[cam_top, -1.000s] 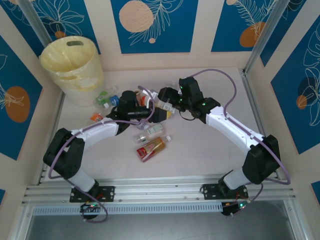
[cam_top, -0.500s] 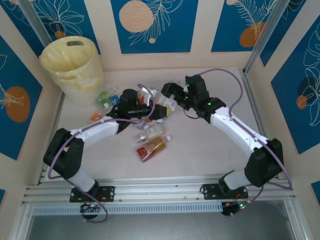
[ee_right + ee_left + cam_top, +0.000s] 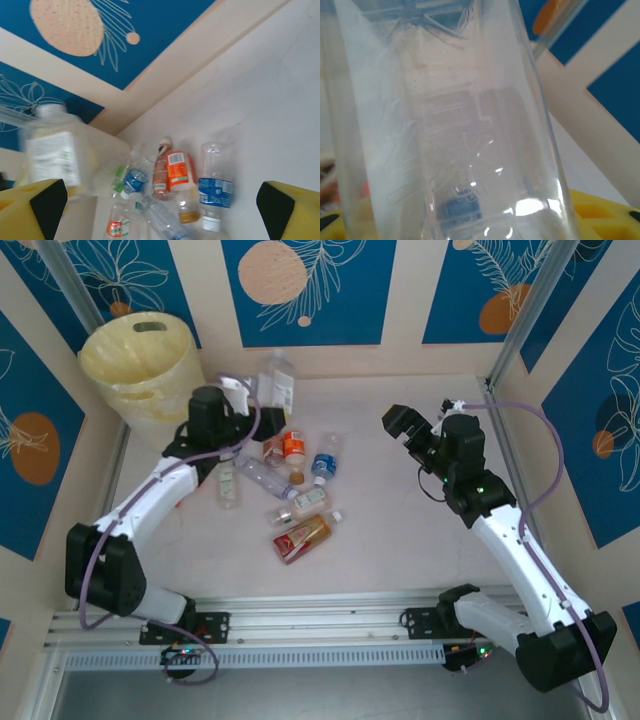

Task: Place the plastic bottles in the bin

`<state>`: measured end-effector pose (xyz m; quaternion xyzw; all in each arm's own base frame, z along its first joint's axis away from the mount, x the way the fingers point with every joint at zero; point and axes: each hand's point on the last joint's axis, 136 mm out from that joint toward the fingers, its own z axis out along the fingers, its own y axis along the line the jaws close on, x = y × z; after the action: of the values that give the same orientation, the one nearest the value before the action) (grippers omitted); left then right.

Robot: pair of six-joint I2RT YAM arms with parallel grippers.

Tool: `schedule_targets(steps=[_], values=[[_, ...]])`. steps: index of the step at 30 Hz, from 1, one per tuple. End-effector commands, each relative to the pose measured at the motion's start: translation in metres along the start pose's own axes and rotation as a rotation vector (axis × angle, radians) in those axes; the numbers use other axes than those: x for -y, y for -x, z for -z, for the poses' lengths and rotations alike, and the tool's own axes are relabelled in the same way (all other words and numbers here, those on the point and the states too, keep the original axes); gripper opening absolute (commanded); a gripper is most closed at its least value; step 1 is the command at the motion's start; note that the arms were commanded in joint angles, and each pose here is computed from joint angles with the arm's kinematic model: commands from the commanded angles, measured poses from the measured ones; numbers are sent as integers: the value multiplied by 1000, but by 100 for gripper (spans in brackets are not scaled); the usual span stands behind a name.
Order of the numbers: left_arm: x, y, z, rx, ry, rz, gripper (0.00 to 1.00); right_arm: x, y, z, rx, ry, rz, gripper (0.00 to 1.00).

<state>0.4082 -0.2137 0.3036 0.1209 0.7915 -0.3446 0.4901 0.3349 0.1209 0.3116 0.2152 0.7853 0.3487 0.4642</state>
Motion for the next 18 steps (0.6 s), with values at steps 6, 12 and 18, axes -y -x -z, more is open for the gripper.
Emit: schedule_targets(steps=[6, 12, 18], values=[[-54, 110, 77, 166, 395, -61, 38, 2, -3, -6, -10, 7, 48, 100], [-113, 156, 105, 176, 552, -11, 38, -1, -6, -9, -28, 19, 63, 100], [-167, 174, 121, 116, 699, 12, 39, 4, -10, -11, -39, 10, 60, 100]])
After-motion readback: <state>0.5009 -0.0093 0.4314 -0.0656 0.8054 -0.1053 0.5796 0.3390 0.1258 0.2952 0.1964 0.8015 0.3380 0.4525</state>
